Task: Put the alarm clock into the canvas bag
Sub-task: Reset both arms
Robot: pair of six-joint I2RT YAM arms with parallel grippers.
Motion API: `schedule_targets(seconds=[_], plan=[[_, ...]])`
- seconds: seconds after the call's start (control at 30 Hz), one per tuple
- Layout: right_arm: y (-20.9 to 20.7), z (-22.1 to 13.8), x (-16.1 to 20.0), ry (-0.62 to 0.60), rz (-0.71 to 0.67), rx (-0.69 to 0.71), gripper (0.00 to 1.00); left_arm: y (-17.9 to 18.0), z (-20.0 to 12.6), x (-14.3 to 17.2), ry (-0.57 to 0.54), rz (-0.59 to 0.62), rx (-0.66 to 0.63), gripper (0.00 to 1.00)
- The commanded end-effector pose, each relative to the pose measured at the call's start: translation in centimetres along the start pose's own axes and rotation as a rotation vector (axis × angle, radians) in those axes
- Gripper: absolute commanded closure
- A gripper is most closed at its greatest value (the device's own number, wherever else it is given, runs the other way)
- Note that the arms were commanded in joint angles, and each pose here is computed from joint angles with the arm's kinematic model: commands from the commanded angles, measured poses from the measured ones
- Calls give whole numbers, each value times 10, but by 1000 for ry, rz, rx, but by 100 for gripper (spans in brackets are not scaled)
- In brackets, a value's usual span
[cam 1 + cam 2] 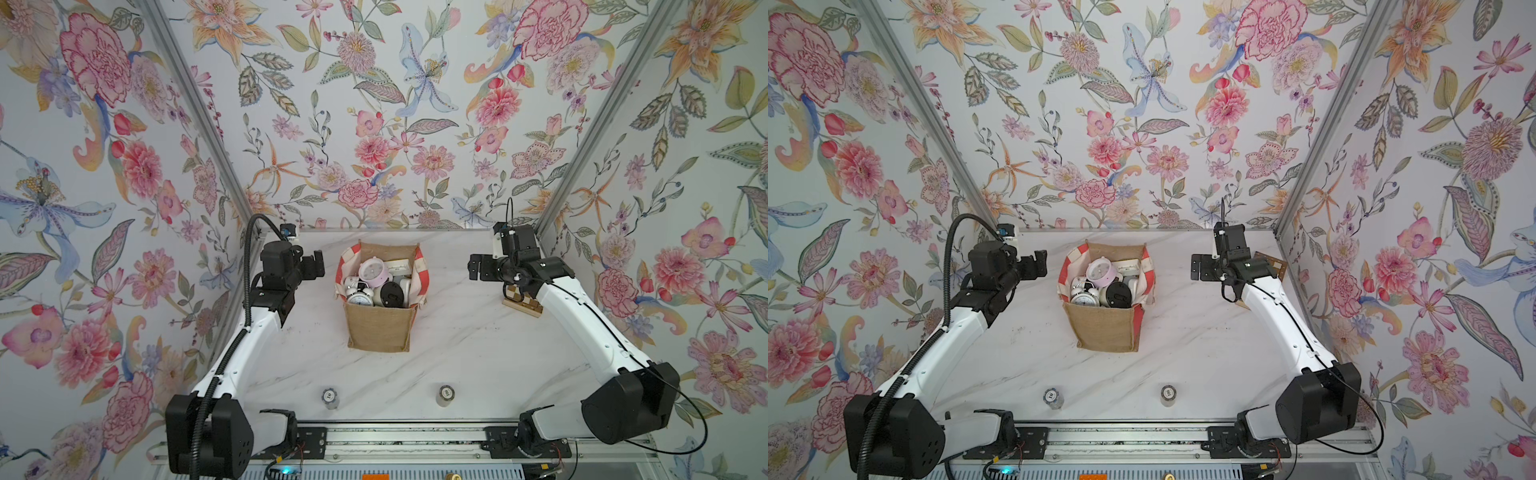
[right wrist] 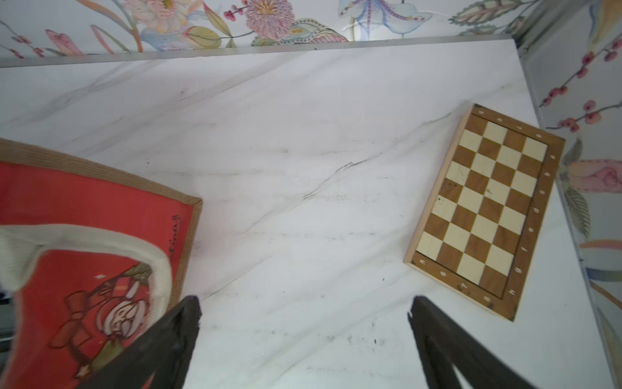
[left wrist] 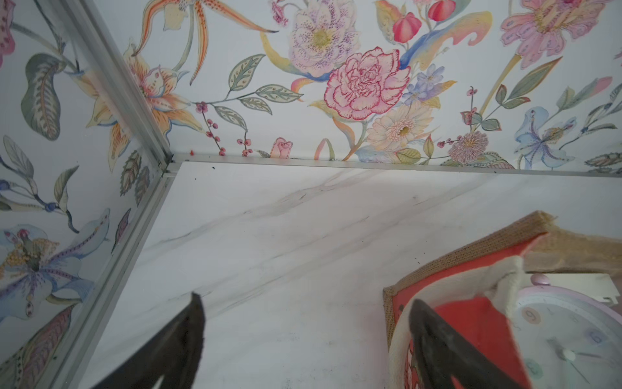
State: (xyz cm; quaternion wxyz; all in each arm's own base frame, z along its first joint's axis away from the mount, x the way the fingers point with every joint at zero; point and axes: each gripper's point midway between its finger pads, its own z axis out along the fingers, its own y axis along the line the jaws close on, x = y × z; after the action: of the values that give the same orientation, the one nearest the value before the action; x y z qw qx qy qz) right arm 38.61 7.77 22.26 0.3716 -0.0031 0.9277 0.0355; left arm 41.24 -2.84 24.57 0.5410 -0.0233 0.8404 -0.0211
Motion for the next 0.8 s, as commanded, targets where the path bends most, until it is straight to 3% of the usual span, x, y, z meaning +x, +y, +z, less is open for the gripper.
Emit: schedule_targets(seconds=[0.0,0.27,0.5,0.77], plan=[[-22,15,-3,-103,3,59,1,25,-2,8,-79,-22,-126,1],[-50,58,33,-322,-154,159,1,63,-5,57,-175,1,-317,1],[-70,89,57,-396,-143,205,1,63,6,90,-243,138,-316,1],[-87,78,72,-539,-73,185,1,51,17,100,-309,219,-220,1]])
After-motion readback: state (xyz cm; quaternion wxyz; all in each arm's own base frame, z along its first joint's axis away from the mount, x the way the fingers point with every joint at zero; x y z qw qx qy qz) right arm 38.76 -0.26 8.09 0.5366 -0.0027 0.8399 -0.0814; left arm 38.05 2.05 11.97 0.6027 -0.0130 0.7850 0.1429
